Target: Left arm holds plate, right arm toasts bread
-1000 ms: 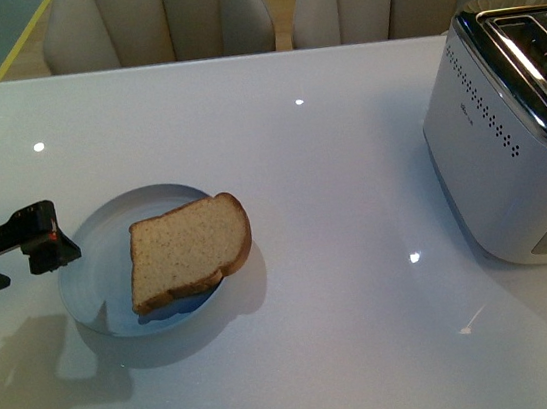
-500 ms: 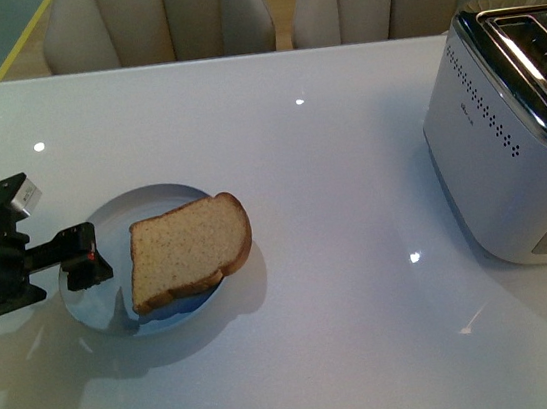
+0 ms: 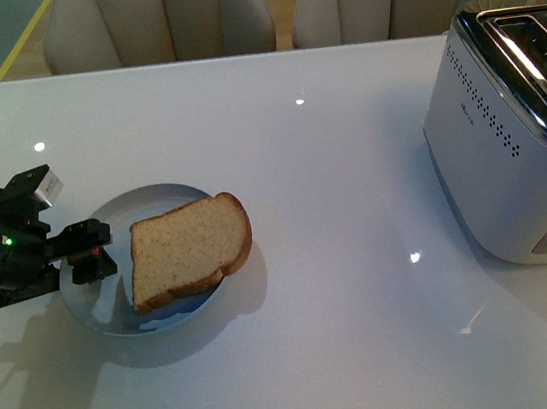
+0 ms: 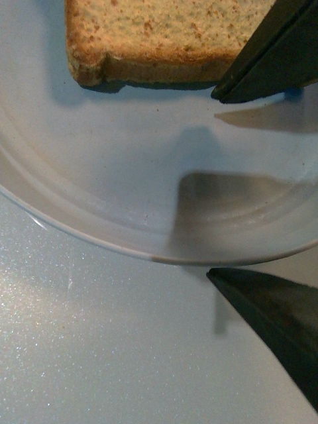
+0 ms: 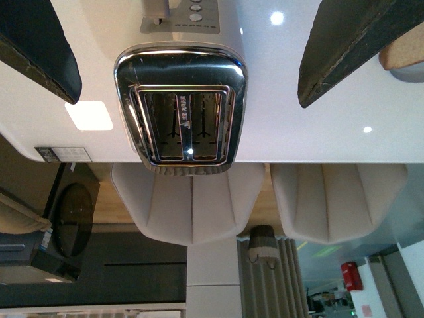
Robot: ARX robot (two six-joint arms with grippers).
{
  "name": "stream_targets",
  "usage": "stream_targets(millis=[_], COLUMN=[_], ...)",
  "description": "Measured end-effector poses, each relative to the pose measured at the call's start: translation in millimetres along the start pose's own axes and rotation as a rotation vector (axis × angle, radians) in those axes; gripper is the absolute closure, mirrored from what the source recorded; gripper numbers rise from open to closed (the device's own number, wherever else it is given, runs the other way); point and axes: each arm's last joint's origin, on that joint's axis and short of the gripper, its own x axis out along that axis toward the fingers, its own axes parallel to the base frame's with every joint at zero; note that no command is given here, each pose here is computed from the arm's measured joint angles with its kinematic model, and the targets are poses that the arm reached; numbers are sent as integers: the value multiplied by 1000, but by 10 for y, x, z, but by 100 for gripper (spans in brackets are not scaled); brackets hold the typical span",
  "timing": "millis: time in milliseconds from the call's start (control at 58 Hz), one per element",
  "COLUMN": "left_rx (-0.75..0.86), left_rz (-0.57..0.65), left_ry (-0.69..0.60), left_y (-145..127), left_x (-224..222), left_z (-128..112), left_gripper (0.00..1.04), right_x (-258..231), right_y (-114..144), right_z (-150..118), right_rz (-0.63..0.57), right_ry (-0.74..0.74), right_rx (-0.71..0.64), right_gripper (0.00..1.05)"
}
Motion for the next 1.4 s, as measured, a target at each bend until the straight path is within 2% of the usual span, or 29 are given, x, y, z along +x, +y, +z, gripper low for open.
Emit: stream_targets(millis=[52, 224, 328, 690, 1034, 1397], left_rx=[-5, -50, -91, -260, -312, -307], left_rz=[-1, -23, -59, -136, -163, -231], left_ry=[2, 15, 15, -5, -78, -160], left_y=[1, 8, 20, 127, 165, -63], left_x=[4, 26, 23, -21, -331, -803], left_z=[-4, -30, -32, -127, -92, -37], left_gripper=[49, 86, 102, 102, 102, 102], right_x=[0, 0, 0, 0, 0, 0], right_y=[0, 0, 0, 0, 0, 0], right_z=[0, 0, 0, 0, 0, 0], right_rz=[0, 0, 0, 0, 0, 0], right_ry=[0, 0, 0, 0, 0, 0], right_rx=[0, 0, 0, 0, 0, 0], right_gripper=[9, 9, 9, 9, 9, 9])
